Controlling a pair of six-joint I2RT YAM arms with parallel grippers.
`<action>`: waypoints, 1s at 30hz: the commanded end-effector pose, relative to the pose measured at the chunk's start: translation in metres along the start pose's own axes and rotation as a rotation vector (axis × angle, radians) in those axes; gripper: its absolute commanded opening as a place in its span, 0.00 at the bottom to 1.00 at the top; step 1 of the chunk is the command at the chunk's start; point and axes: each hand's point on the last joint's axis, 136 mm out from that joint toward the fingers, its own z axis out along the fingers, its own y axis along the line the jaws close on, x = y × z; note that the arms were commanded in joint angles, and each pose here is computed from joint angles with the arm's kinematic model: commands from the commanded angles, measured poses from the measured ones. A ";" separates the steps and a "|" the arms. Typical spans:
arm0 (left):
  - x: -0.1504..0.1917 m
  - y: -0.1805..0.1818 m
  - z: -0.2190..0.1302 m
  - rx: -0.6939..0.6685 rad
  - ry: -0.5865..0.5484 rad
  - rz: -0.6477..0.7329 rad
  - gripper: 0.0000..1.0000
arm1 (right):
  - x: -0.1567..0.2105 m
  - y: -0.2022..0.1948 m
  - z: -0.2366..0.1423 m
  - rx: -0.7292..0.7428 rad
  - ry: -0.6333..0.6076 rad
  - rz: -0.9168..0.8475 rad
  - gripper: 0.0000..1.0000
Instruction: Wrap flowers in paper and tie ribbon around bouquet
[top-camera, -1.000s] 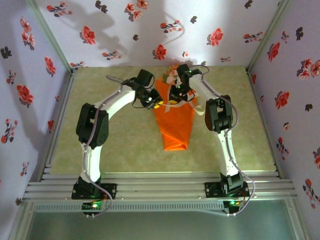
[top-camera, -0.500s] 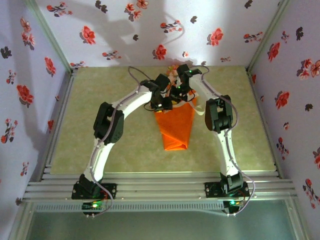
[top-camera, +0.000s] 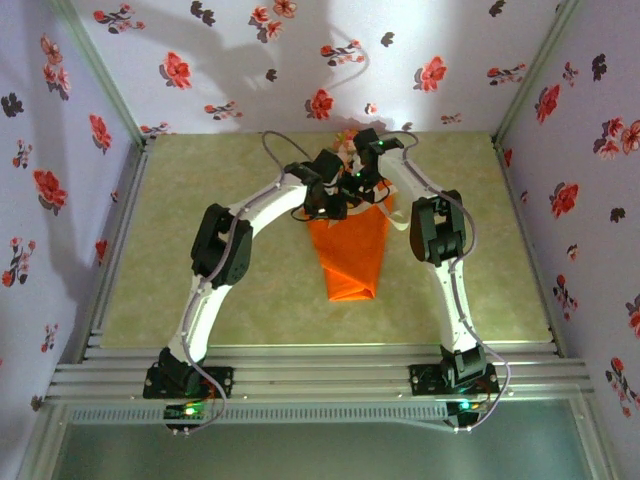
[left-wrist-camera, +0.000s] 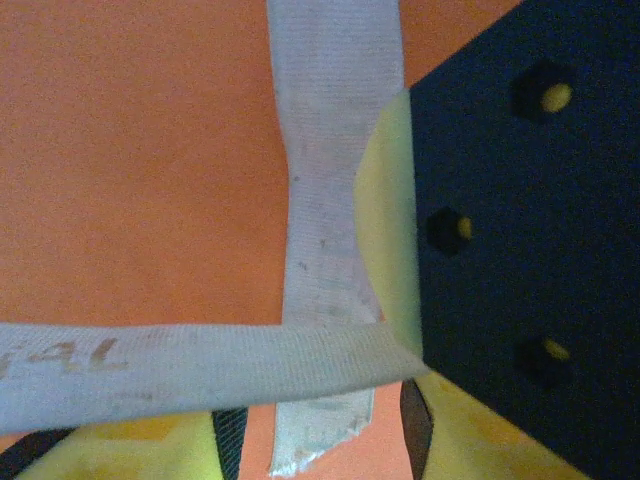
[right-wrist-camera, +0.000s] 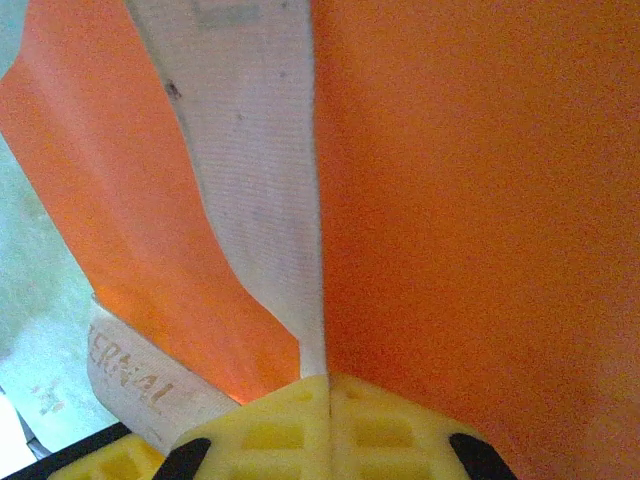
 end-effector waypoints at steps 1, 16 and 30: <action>-0.004 -0.005 0.008 -0.004 -0.015 0.038 0.44 | 0.004 -0.005 0.007 -0.006 0.038 0.014 0.00; -0.005 0.002 0.008 -0.038 -0.035 0.034 0.00 | 0.001 -0.003 0.005 -0.007 0.024 0.015 0.00; 0.000 -0.010 -0.044 0.078 -0.065 -0.056 0.00 | -0.031 0.011 -0.102 -0.009 -0.383 0.068 0.48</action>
